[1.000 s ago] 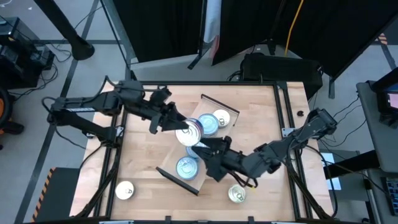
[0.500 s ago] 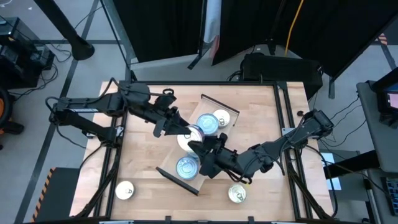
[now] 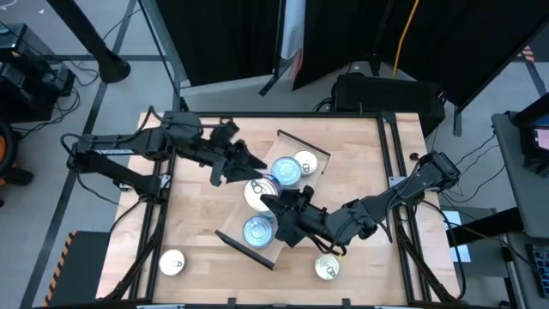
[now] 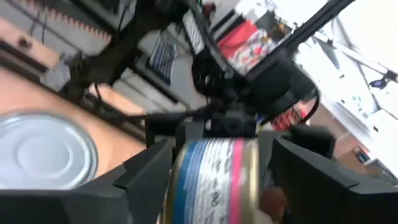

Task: Stack canned seafood by type on shelf
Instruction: Stack the blue-pink tuna can on top of the other blue-pink tuna can on the shelf

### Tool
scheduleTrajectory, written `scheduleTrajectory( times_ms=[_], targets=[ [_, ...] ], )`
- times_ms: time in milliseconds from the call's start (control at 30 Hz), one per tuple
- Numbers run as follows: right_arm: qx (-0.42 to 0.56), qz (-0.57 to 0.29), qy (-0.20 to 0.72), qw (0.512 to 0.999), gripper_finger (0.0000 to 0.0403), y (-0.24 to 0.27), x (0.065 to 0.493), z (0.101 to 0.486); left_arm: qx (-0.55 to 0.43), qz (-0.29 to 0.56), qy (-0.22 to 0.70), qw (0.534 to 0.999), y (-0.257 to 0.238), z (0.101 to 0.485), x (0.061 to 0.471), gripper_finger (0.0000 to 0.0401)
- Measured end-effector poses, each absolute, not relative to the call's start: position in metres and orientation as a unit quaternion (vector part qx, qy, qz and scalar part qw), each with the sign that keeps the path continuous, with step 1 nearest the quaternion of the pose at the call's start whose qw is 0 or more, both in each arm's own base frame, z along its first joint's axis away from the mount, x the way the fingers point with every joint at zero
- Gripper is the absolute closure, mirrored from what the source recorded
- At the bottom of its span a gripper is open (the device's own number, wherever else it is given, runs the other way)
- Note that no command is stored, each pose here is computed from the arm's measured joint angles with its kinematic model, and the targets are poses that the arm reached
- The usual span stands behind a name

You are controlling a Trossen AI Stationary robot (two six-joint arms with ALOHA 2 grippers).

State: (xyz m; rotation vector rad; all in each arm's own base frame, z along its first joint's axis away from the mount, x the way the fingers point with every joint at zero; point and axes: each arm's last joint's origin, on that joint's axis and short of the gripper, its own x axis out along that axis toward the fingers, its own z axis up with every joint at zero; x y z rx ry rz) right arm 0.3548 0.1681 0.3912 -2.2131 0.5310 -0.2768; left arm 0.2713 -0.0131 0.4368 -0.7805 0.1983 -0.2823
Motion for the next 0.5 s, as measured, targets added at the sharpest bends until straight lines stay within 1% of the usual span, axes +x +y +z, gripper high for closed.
scheduleTrajectory(
  times_ms=[133,233,300,367,500],
  targets=[
    [-0.871,-0.118,0.214,0.426,0.0221,0.171,0.353,0.392,-0.362,-0.115,0.038,0.924,-0.006,0.45,0.263,0.0092],
    [-0.861,-0.128,0.229,0.436,0.0232,0.173,0.35,0.392,-0.325,-0.088,-0.008,0.941,0.005,0.464,0.247,0.008],
    [-0.85,-0.138,0.228,0.455,0.0234,0.176,0.341,0.399,-0.298,-0.078,-0.035,0.951,0.01,0.477,0.23,0.008],
    [-0.831,-0.152,0.209,0.493,0.0229,0.182,0.324,0.414,-0.276,-0.071,-0.054,0.957,0.012,0.489,0.209,0.008],
    [-0.75,-0.186,0.155,0.616,0.0222,0.181,0.278,0.452,-0.223,-0.038,-0.059,0.972,0.01,0.496,0.171,0.008]
  ],
)
